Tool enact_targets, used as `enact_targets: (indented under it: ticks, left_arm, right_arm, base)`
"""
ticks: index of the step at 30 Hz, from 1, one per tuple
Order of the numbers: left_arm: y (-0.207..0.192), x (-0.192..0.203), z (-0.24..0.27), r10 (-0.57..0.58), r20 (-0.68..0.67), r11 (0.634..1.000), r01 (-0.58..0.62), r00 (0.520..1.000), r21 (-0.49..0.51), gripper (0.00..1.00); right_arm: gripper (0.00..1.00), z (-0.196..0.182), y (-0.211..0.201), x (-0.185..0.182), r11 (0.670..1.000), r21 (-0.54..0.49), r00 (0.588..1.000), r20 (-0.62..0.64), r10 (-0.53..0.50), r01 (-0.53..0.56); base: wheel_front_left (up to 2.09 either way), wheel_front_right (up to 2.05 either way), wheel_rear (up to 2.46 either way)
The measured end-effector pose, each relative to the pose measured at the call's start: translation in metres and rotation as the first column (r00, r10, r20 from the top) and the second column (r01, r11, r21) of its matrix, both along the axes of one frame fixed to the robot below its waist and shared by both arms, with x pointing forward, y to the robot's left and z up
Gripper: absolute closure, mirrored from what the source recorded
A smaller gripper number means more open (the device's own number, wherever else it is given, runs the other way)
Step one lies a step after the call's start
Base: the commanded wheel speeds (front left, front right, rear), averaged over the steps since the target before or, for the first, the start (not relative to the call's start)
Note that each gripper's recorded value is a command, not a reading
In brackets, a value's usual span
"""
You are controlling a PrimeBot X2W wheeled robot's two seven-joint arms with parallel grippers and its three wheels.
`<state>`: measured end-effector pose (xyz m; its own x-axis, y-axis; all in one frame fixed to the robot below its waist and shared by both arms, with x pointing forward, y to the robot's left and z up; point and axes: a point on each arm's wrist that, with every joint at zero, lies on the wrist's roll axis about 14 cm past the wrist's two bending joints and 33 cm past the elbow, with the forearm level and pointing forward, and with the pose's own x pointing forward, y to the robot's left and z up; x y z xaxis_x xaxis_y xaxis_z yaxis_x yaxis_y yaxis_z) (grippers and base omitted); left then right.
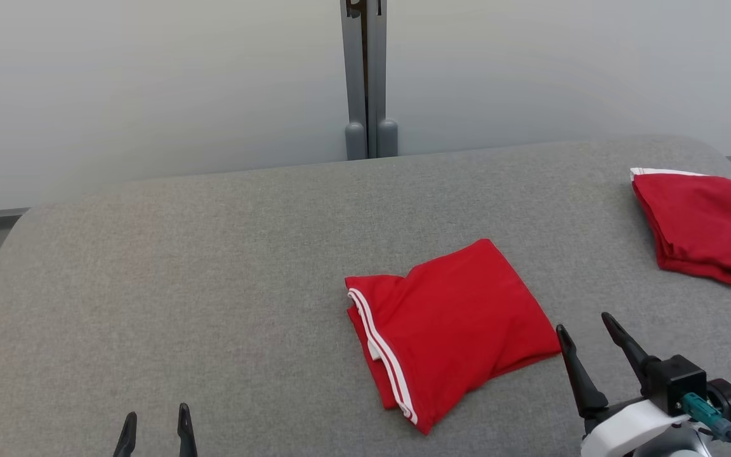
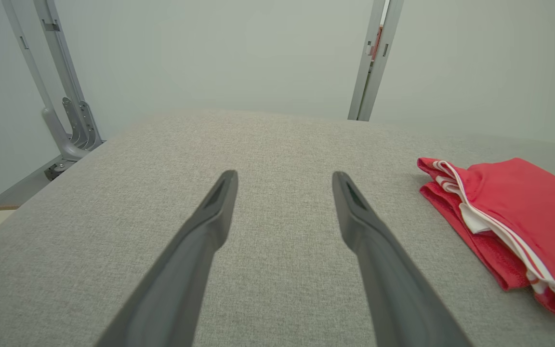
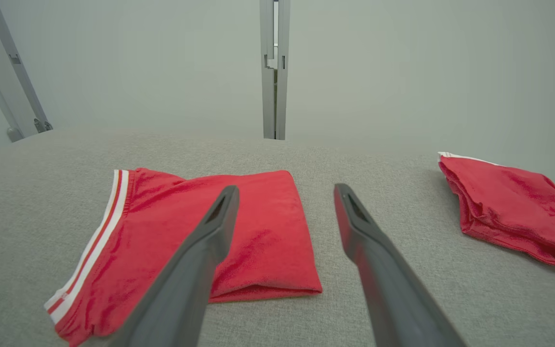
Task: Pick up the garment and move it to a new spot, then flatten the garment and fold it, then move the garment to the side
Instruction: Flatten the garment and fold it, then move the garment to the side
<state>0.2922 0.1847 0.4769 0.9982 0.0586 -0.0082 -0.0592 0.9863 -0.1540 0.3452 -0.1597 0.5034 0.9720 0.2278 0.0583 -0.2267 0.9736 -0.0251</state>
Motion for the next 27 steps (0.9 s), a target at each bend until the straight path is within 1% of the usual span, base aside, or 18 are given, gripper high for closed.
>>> enact_targets:
  ticks: [5,9,20,22,24,27]
  left_arm:
    - [-0.003,-0.008,-0.006,-0.025,-0.014,0.999,0.025,1.0,-0.041,0.0]
    - [-0.009,-0.009,-0.008,-0.055,-0.02,0.997,0.054,0.998,-0.052,0.0]
    - [-0.011,-0.01,-0.011,-0.062,-0.027,0.996,0.06,0.998,-0.068,0.0]
    - [-0.011,-0.01,-0.011,-0.062,-0.028,0.996,0.06,0.998,-0.068,0.0]
    - [-0.013,-0.009,-0.012,-0.067,-0.033,0.995,0.065,0.997,-0.07,0.0]
    - [-0.016,-0.008,-0.013,-0.071,-0.038,0.995,0.068,0.997,-0.073,0.0]
  right_arm:
    - [0.0,-0.004,-0.012,-0.009,0.998,0.028,0.999,-0.011,-0.053,0.053]
    - [0.0,-0.006,-0.013,-0.01,0.997,0.039,0.998,-0.018,-0.067,0.067]
    - [0.0,-0.013,-0.016,-0.008,0.995,0.053,0.995,-0.04,-0.087,0.089]
    - [0.0,-0.011,-0.017,-0.003,0.993,0.072,0.995,-0.041,-0.093,0.096]
    - [0.0,-0.007,-0.018,0.008,0.993,0.071,0.995,-0.038,-0.087,0.09]
    - [0.0,-0.002,-0.011,0.031,0.998,0.043,0.995,-0.096,-0.036,0.04]
  base:
    - [0.0,0.0,0.0]
    - [0.0,0.0,0.0]
    - [0.0,0.0,0.0]
    - [0.0,0.0,0.0]
    - [0.0,0.0,0.0]
    - [0.0,0.0,0.0]
